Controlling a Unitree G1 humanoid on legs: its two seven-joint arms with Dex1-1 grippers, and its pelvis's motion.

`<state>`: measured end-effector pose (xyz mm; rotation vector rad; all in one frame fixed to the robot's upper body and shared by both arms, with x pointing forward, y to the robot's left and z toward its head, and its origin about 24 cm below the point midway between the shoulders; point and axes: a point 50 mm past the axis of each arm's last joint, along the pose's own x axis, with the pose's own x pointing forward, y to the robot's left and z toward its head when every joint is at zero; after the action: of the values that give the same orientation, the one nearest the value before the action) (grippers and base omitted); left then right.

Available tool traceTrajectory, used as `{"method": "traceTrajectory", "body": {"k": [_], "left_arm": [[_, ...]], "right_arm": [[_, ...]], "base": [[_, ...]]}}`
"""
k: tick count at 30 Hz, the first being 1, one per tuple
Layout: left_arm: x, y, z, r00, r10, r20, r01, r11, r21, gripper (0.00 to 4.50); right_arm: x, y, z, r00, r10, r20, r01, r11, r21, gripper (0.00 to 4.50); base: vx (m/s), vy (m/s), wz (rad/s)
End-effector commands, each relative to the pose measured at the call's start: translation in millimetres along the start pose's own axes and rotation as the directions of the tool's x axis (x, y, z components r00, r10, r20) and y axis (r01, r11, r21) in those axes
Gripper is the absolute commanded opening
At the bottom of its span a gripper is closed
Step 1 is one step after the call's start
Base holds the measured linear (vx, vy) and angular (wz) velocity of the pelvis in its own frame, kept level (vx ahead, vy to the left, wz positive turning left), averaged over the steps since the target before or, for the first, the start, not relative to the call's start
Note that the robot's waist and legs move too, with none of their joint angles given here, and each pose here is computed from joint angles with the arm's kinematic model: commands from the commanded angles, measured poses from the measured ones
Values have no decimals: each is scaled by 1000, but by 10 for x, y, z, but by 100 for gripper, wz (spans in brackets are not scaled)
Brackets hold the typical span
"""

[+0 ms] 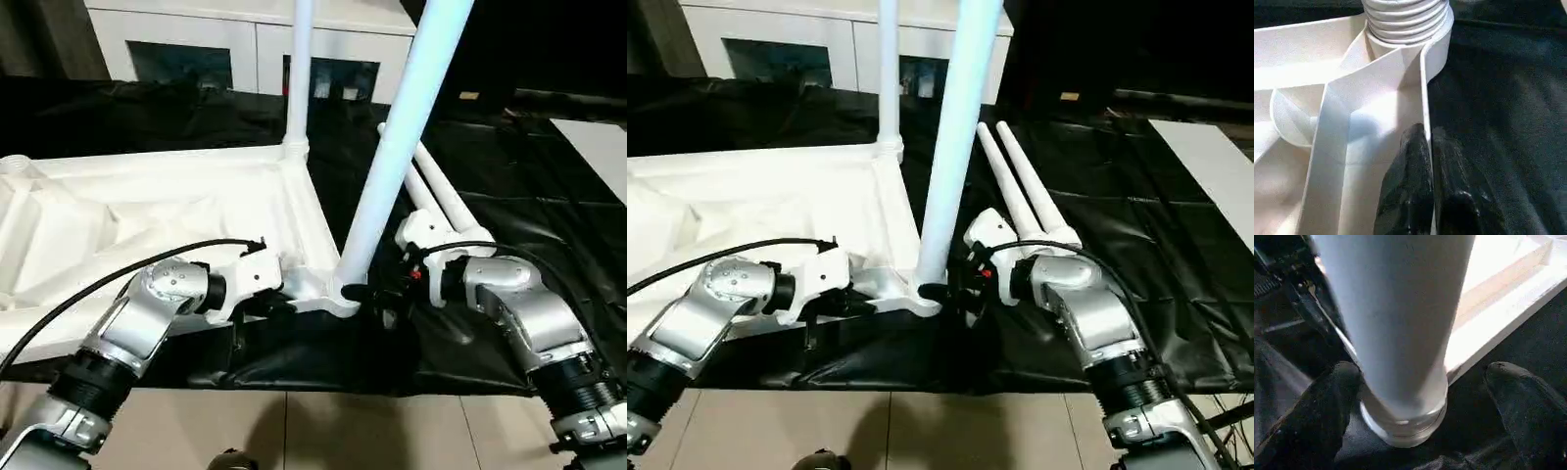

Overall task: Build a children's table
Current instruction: Rotate leg to tighten

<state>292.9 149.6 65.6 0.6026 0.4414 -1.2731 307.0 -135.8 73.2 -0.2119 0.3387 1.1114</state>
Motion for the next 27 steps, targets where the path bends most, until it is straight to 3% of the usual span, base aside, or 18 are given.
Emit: {"method": "traceTrajectory", "body": {"k": [1, 5, 7, 10, 11, 16, 17, 27], "left_arm": [[7, -37, 85, 999, -32, 17, 31, 999, 38, 0], [-5, -24, 81, 1000, -25, 9, 24, 999, 43, 0], [-5, -17, 84, 1000, -22, 10, 21, 999, 44, 0], [-4, -14, 84, 1000, -20, 9, 19, 999, 44, 0], [-3, -14, 79, 1000, -19, 6, 18, 999, 45, 0], [-3, -21, 59, 1000, -14, -3, 14, 999, 41, 0], [-5, -25, 55, 1000, -14, -4, 14, 999, 41, 0], [-24, -51, 7, 1000, -21, -19, 22, 999, 28, 0]], "right_arm": [[11, -36, 26, 1000, -8, -3, 8, 1000, -22, 420], [37, -27, 4, 1000, 8, -9, -8, 1000, -24, 407], [54, -28, -13, 1000, 10, -13, -10, 1000, -26, 370], [77, -31, -16, 1000, 12, -9, -12, 1000, -22, 365], [88, -31, -17, 1000, 12, -6, -12, 1000, -18, 335], [111, -26, -42, 999, 30, -14, -31, 999, -19, 318], [114, -28, -48, 999, 31, -15, -32, 999, -18, 285], [155, -6, -165, 998, 40, -44, -39, 999, 25, 251]], "base": [[0, 0, 0], [0, 0, 0], [0, 0, 0], [0, 0, 0], [0, 0, 0], [0, 0, 0], [0, 0, 0], [0, 0, 0]]}}
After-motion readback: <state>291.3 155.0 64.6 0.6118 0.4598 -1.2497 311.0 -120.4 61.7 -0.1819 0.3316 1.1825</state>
